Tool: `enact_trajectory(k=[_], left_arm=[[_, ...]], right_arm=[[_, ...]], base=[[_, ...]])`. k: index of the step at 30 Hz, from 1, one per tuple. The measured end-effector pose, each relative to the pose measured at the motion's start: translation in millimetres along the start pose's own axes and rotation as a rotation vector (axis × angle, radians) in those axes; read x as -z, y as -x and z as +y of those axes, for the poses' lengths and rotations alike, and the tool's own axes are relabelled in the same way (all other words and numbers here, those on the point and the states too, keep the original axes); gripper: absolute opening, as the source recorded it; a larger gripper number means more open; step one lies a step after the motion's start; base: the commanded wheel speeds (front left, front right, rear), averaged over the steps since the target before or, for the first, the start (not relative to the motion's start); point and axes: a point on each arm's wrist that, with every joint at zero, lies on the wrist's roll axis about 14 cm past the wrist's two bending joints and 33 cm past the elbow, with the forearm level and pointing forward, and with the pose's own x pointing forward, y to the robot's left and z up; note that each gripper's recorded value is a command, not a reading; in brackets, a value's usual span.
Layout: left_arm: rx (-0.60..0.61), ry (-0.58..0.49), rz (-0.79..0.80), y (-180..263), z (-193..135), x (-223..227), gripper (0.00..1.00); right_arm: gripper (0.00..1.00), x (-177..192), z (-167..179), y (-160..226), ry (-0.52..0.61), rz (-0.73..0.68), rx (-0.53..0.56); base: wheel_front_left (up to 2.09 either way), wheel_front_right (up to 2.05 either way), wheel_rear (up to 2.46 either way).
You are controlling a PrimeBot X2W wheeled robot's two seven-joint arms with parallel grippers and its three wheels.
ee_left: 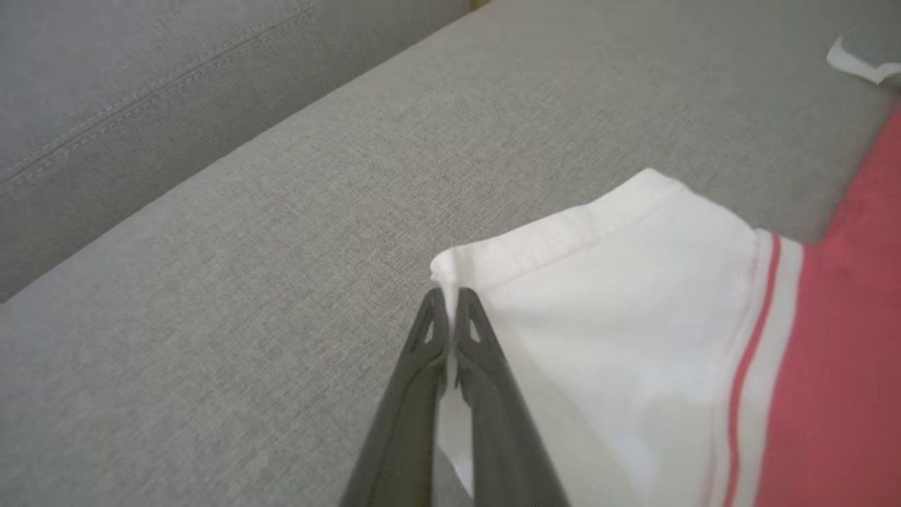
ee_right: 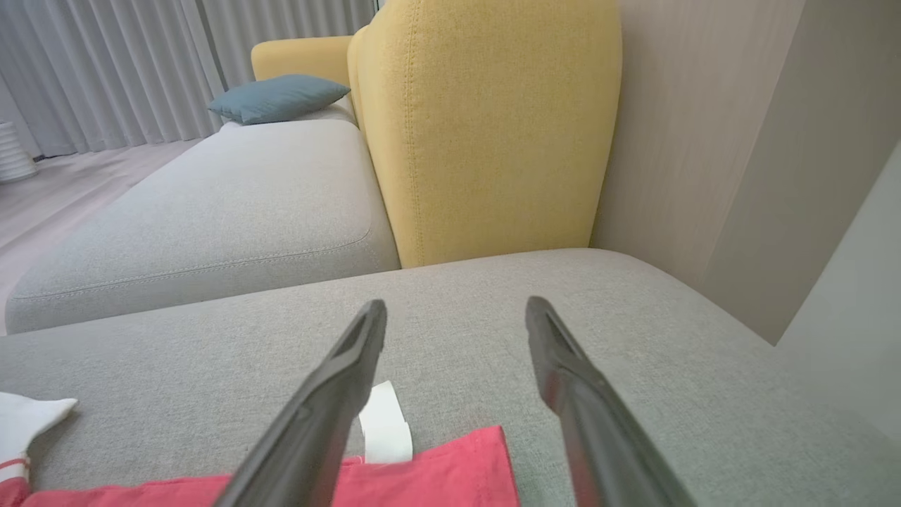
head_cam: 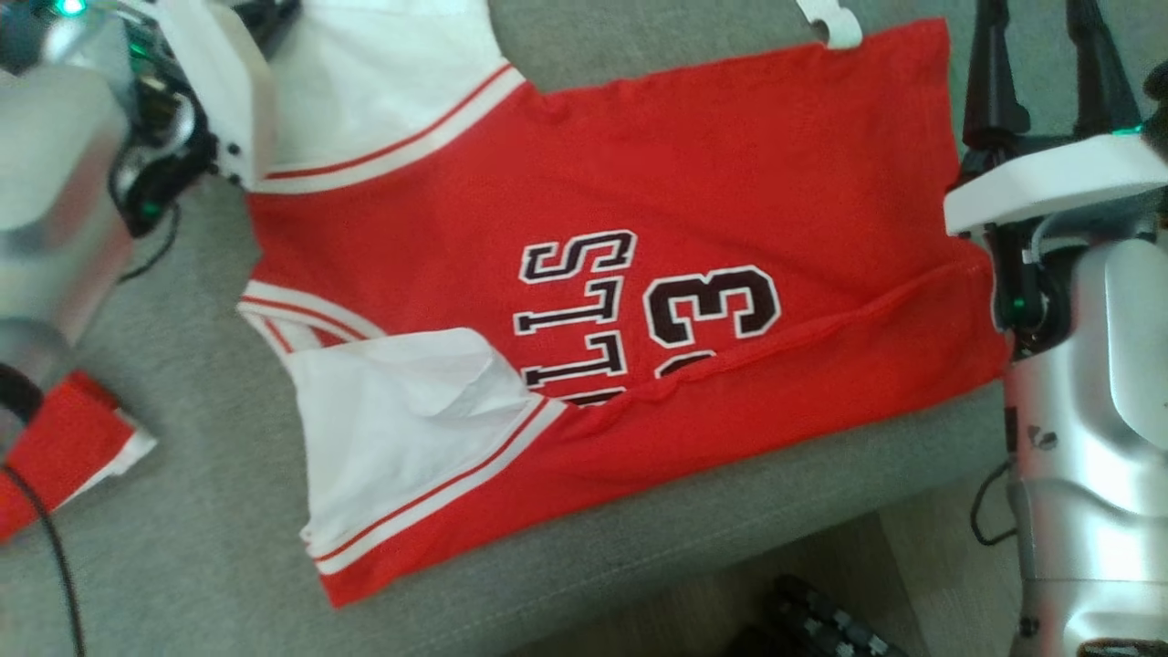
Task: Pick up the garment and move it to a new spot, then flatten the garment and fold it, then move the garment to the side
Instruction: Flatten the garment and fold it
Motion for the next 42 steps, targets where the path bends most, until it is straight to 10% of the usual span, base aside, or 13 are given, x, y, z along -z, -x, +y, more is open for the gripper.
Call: enact_trajectory(k=[41,42], left_arm=[[0.058,-0.011,-0.183,67,-33,-23,0.0],[0.056,-0.011,-0.18,67,-32,-22,0.0]], right_arm=[[1.0,108,-24,-25,0.112,0.563,0.081],[0.89,108,-23,-26,0.105,0.566,0.083]], base=[[0.0,0.0,0.0],[0.0,0.0,0.0]])
